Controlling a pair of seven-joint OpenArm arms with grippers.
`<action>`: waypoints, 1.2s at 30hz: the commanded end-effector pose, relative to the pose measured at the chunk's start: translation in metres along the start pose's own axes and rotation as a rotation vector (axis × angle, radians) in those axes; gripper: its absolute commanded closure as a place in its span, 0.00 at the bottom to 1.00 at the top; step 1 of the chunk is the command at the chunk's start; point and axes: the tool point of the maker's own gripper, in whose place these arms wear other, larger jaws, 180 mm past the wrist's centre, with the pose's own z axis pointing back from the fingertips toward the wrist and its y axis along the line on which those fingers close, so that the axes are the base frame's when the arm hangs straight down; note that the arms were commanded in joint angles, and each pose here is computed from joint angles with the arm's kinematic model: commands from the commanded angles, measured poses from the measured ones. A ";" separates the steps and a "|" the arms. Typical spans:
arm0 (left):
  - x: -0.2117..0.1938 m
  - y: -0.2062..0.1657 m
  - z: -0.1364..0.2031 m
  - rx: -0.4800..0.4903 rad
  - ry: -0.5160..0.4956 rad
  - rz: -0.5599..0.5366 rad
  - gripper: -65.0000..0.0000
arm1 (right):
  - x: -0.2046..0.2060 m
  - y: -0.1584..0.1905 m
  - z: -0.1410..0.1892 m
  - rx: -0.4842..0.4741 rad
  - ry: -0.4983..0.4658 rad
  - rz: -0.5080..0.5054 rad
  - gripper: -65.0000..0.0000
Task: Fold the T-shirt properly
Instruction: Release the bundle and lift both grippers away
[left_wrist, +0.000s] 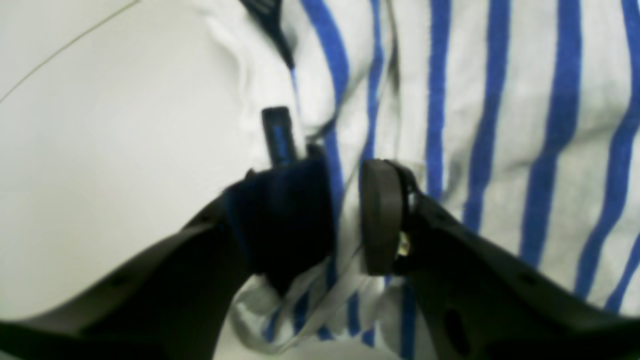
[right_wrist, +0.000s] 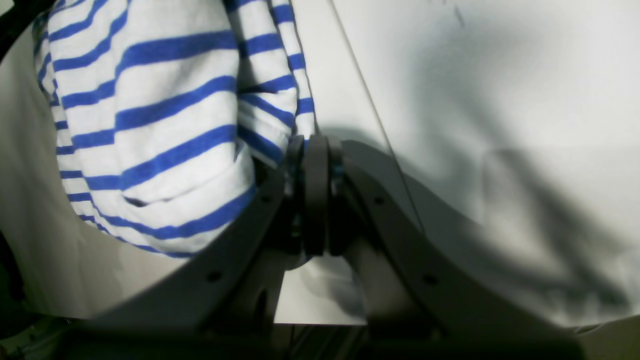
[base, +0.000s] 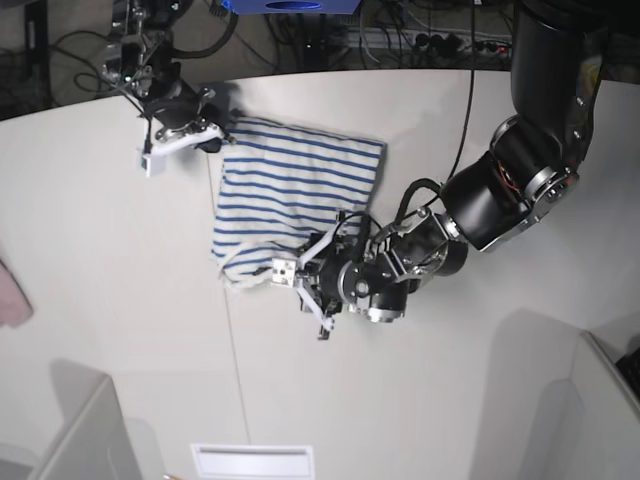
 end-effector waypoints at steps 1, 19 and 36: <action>0.016 0.035 0.017 0.078 -0.058 0.022 0.61 | 0.012 0.001 0.004 0.008 -0.031 0.023 1.00; -0.012 0.126 0.098 0.391 -0.154 0.354 0.78 | 0.080 -0.028 0.041 -0.066 -0.201 0.120 1.00; -0.096 -0.053 0.229 0.746 -0.376 0.600 1.00 | 0.067 -0.013 0.099 -0.016 -0.614 0.815 1.00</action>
